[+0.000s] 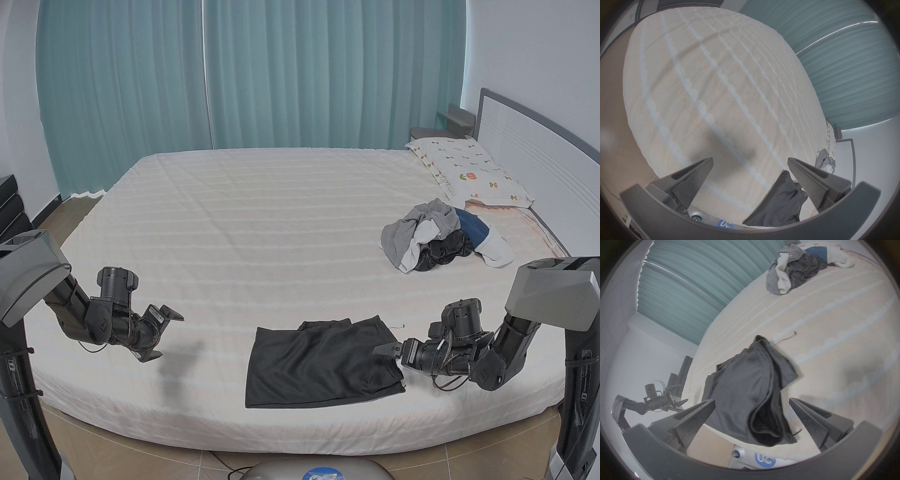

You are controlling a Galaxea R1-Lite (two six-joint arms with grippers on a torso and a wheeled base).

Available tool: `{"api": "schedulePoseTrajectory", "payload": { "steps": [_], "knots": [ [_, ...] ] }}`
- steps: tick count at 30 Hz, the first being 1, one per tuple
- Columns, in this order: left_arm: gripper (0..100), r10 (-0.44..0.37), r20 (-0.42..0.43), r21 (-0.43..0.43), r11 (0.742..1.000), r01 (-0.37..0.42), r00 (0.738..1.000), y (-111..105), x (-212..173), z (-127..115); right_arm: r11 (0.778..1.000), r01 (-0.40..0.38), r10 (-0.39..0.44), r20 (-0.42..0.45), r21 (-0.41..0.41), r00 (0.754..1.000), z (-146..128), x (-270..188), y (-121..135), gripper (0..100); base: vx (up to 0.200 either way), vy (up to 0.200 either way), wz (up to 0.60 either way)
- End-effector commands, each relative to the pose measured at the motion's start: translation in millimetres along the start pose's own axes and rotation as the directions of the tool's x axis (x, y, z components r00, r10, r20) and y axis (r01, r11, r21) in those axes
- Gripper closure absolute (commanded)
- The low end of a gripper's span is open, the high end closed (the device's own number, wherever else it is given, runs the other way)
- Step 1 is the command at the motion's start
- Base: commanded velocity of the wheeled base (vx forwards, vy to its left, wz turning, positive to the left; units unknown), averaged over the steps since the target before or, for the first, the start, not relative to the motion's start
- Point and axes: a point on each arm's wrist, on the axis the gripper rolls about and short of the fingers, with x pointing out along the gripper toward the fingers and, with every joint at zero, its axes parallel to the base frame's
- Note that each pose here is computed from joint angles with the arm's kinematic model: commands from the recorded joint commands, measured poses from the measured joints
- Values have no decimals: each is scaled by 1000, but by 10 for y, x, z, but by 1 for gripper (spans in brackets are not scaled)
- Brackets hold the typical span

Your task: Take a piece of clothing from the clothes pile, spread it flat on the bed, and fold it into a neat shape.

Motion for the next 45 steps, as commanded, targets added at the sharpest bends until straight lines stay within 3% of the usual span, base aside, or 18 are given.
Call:
{"api": "schedulePoseTrajectory", "payload": {
  "steps": [1, 6, 7, 14, 19, 37, 38, 45],
  "knots": [
    [0, 3, 0, -1, 1000, -3, 1000, 10, 9, 1, 1000, 11, -11, -2, -7, 1000, 7, -17, -25, 0, 0, 0, 0],
    [0, 4, 1, -1, 1000, -4, 1000, 10, 13, 3, 1000, 19, -19, -31, -21, 999, -64, 22, -24, 0, 0, 0, 0],
    [0, 2, 1, 0, 1000, -2, 1000, 3, 14, 1, 1000, 20, -21, -33, -21, 999, -70, 23, -30, 100, 0, 0, 0],
    [0, 6, 2, 0, 1000, -6, 1000, 10, 27, 1, 999, 40, -42, -52, -35, 998, -79, -34, -48, 100, 0, 0, 0],
    [0, 2, 6, -5, 1000, -2, 1000, -5, 31, 19, 987, 106, -120, -120, -117, 985, 11, -289, -178, 100, 0, 0, 0],
    [0, 0, 9, -10, 1000, 0, 1000, -13, 22, 23, 981, 99, -128, -177, -164, 976, -83, -277, -230, 100, 0, 0, 0],
    [0, 0, 8, -10, 1000, 1, 1000, -14, 22, 23, 982, 98, -127, -176, -162, 976, -77, -277, -232, 0, 0, 0, 0],
    [0, -2, 12, -17, 1000, 2, 1000, -15, 17, 30, 986, 80, -96, -110, -143, 989, 84, -327, -174, 0, 0, 0, 0]
  ]
}}
